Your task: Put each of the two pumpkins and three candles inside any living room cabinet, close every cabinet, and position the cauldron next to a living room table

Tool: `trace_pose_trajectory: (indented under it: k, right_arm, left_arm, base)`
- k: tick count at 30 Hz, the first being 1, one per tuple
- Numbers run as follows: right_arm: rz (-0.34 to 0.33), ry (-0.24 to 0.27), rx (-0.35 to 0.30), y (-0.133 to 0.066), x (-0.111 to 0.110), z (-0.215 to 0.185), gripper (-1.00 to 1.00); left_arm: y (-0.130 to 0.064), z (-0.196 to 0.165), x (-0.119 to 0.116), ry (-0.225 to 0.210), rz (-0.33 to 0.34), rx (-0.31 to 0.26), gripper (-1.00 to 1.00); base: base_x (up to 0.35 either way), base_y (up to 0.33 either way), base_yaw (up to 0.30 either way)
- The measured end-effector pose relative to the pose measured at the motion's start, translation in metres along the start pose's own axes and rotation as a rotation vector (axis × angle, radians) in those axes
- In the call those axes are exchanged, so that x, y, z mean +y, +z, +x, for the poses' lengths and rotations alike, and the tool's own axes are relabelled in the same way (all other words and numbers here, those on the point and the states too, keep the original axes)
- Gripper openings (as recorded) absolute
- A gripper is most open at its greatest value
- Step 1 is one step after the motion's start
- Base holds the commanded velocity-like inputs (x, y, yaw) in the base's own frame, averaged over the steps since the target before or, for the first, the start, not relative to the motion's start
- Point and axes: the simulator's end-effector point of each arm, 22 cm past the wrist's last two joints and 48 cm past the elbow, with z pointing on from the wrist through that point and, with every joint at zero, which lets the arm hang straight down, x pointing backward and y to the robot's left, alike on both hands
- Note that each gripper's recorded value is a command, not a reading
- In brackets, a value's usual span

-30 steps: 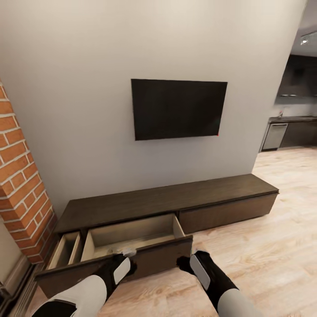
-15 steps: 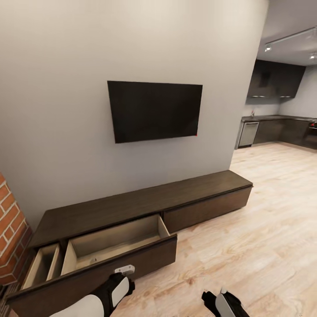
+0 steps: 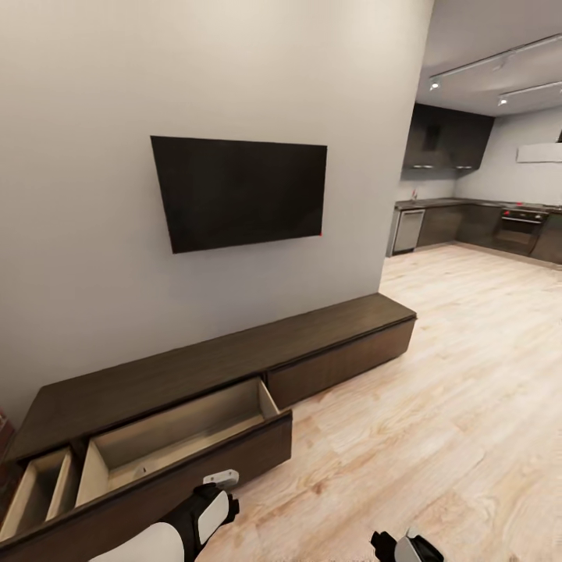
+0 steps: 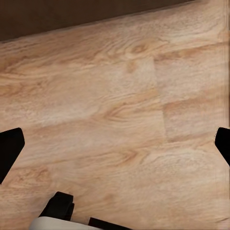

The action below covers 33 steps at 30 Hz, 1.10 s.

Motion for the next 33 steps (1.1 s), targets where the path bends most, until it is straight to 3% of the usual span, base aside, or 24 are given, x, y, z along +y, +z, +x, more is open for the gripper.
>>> trace_pose_trajectory:
  k: [17, 33]
  right_arm:
    - [0.023, 0.004, 0.001, 0.004, -0.008, 0.002, 1.0]
    - [0.03, 0.026, -0.056, 0.006, -0.01, -0.008, 1.0]
  left_arm:
    - [0.006, 0.013, 0.002, 0.007, -0.005, 0.037, 1.0]
    - [0.007, 0.018, 0.002, 0.009, -0.006, 0.045, 1.0]
  base:
    - [0.0, 0.0, -0.232]
    - [0.0, 0.0, -0.275]
